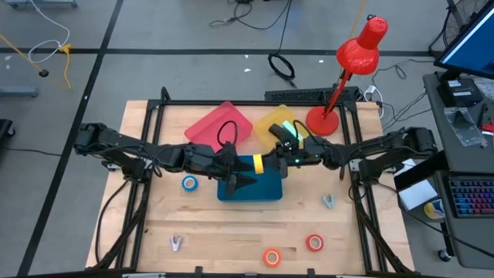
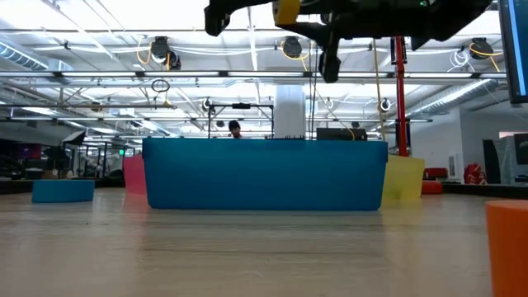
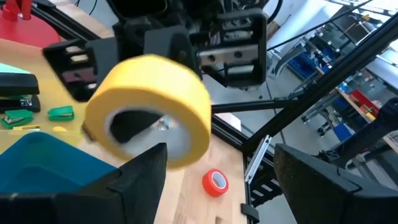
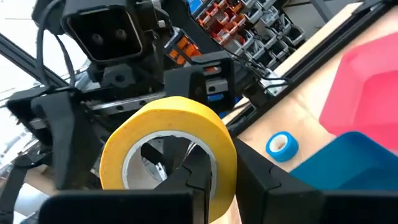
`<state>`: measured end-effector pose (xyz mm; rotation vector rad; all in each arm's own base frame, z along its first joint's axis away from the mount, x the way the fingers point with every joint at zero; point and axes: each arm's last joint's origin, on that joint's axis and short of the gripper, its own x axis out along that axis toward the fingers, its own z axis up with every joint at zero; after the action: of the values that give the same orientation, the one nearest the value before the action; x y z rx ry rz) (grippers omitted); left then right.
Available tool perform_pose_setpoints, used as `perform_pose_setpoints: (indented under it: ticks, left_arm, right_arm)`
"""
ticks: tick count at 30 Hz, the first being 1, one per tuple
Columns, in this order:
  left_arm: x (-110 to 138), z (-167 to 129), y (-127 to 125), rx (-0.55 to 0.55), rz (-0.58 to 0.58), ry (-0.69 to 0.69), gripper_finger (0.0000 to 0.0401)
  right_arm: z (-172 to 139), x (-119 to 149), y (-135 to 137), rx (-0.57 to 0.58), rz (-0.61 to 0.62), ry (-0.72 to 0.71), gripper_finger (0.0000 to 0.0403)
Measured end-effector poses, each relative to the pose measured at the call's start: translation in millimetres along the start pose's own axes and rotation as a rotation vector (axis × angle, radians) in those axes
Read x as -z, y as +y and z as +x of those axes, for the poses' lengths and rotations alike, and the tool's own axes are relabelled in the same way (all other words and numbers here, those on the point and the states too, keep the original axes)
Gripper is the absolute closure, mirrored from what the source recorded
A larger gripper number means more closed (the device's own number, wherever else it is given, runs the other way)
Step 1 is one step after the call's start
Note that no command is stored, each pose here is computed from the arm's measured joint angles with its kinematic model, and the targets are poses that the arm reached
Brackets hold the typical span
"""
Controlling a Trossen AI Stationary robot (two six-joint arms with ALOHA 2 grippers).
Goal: Pick and place Stapler, Stapler remover, tape
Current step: Put the yellow tape into the pink bin
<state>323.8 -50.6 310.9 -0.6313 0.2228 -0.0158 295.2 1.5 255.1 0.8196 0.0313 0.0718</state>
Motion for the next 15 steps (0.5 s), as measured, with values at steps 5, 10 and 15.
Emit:
perform_pose_setpoints:
  ticks: [5,10,15]
  left_arm:
    - [-2,0,-1,0.012,-0.004,-0.020,0.0109]
    - [-3,0,0,0.010,-0.005,-0.025,0.0109]
    - [-4,0,2,0.005,-0.015,-0.029,0.0114]
  right_arm:
    - [11,-2,1,-0.004,-0.029,-0.004,0.0371]
    - [20,0,2,-0.005,-0.040,0.004,0.0371]
    - [22,-1,8,-0.003,-0.072,-0.014,0.0371]
